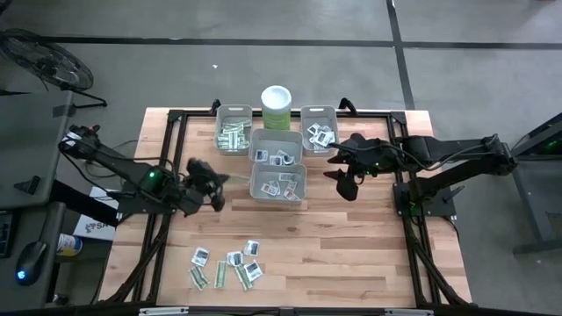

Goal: Pick & Place First Aid Supplies
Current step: Put the bandage pack into the left bin

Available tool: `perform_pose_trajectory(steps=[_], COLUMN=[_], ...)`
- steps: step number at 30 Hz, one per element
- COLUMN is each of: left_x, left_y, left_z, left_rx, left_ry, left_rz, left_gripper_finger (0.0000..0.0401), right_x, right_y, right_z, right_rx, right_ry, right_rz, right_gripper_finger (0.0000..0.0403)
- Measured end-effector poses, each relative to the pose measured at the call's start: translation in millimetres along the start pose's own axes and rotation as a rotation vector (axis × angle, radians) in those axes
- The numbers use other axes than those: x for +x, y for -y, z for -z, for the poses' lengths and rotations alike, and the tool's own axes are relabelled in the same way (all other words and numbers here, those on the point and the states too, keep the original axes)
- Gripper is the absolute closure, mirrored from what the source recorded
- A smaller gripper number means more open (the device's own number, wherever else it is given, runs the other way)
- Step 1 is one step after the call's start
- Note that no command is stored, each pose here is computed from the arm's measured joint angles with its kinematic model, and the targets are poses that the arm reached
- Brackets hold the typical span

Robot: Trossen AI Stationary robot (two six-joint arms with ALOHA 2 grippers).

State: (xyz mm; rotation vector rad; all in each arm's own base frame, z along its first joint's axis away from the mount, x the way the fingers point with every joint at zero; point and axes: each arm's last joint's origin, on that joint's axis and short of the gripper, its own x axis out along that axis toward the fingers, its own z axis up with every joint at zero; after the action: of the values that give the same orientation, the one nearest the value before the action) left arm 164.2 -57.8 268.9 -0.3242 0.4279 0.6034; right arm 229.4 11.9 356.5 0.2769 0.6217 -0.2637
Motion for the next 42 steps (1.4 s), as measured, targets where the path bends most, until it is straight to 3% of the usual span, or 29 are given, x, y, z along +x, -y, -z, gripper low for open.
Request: perform_pose_trajectory(steps=[6, 20, 26, 32, 38, 42], left_x=[6, 59, 85, 113, 134, 137], left_y=[-12, -77, -106, -130, -141, -141], left_z=[-8, -45, -59, -56, -49, -46], left_rx=[-0.008, 0.015, 0.016, -0.004, -0.05, -0.036], left_ry=[0.157, -0.021, -0.073, -0.195, -0.284, -0.314], left_rz=[-0.205, -0.458, -0.455, -0.446, -0.391, -0.384], left_gripper_finger=[0.0401, 0.0401, 0.0401, 0.0401, 0.0397, 0.0371], right_x=[0, 0, 0, 0, 0, 0], right_y=[0, 2, 2, 3, 3, 3], right_z=[-1, -1, -1, -1, -1, -1], right_rx=[0.005, 0.013, 0.028, 0.054, 0.063, 0.075], right_ry=[0.011, 0.029, 0.038, 0.047, 0.043, 0.043], right_rz=[0.014, 0.059, 0.079, 0.099, 0.101, 0.1], right_gripper_finger=[0.0203, 0.0202, 0.0202, 0.0203, 0.0202, 0.0203])
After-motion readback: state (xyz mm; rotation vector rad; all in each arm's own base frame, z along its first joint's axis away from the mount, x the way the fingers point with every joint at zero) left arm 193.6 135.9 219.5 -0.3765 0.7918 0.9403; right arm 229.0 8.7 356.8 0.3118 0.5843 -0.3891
